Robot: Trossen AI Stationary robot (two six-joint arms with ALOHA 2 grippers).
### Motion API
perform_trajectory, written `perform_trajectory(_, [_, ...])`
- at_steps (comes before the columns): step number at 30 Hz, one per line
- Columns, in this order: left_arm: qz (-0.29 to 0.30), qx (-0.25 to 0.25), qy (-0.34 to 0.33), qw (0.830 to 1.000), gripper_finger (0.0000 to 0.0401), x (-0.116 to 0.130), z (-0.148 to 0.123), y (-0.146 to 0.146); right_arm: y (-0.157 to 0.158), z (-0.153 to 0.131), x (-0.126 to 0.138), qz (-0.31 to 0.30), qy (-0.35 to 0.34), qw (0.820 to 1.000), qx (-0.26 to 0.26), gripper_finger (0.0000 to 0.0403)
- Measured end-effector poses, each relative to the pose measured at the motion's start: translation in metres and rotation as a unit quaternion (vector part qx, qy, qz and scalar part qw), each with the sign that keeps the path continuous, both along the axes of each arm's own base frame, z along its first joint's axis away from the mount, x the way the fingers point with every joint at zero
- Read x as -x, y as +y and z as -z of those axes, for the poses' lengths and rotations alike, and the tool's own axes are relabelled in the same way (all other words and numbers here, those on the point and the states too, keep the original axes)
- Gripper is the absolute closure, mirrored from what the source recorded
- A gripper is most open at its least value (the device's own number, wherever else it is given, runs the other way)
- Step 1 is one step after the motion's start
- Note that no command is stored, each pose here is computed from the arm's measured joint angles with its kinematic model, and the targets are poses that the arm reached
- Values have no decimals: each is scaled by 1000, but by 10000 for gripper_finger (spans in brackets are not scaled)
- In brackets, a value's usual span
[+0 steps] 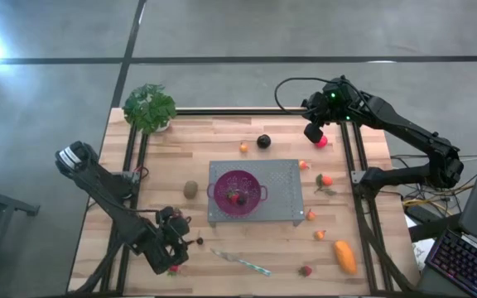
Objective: Pick & Place Fruit
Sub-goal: Put the black cherry into the purple strainer bowl
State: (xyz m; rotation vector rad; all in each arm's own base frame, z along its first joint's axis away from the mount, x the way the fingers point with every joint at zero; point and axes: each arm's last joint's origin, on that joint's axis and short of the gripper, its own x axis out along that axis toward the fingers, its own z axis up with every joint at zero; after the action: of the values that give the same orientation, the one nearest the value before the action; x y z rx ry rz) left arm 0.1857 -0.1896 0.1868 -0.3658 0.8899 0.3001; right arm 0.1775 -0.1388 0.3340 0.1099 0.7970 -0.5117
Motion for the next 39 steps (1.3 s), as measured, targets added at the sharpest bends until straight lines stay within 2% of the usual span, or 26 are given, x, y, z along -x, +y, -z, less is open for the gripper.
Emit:
perform_trajectory(6, [37, -13, -11, 999, 144, 0, 10, 1, 0, 0, 0, -1, 1, 1000, 1, 394])
perform_trajectory(13, [30, -3, -27, 999, 145, 0, 18, 4, 0, 0, 0, -1, 1, 1000, 1, 394])
perform_trajectory(19, [54, -3, -46, 998, 156, -5, 19, 0, 0, 0, 0, -1, 1, 1000, 1, 394])
perform_trajectory(27, [81, -30, -23, 996, 160, -16, 33, -11, 0, 0, 0, -1, 0, 1000, 2, 394])
perform_trajectory(39, [89, -76, 18, 993, 160, -32, 51, -22, 0, -1, 0, -1, -3, 1000, 4, 394])
